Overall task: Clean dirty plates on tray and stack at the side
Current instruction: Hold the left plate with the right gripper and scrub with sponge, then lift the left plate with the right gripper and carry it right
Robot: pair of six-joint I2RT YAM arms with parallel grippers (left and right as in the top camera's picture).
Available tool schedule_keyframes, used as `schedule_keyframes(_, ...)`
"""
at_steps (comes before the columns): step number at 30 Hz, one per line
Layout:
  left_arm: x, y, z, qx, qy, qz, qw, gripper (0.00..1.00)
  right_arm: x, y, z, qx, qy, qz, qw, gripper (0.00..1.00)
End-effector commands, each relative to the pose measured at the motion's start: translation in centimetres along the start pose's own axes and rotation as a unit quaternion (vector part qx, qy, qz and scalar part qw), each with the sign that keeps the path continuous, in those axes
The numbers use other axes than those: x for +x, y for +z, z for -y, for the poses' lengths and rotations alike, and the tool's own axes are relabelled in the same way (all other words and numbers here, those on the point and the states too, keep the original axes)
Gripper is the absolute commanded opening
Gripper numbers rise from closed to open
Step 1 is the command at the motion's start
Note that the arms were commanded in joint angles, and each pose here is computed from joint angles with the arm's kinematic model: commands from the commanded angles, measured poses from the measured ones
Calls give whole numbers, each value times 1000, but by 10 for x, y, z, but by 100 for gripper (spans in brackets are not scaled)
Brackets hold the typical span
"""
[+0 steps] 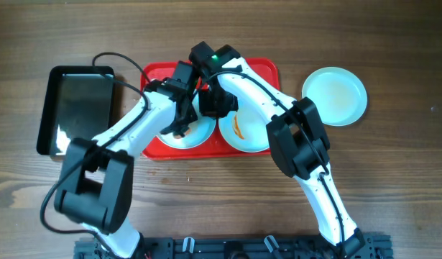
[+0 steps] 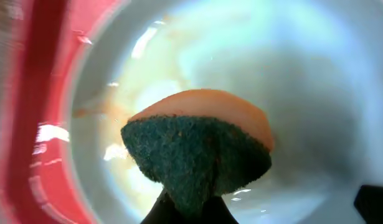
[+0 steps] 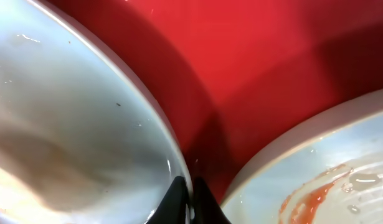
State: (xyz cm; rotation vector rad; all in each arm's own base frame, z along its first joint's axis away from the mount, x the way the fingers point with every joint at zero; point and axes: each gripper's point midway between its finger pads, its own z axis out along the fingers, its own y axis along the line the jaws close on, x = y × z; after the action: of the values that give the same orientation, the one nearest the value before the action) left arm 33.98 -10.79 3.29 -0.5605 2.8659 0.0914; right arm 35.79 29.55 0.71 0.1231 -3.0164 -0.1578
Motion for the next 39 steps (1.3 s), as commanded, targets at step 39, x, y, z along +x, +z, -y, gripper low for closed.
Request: schedule_keyframes(39,-1,-99,-51,-47,1,17,999,4,-24,-274,100,281,-10,329,902,4)
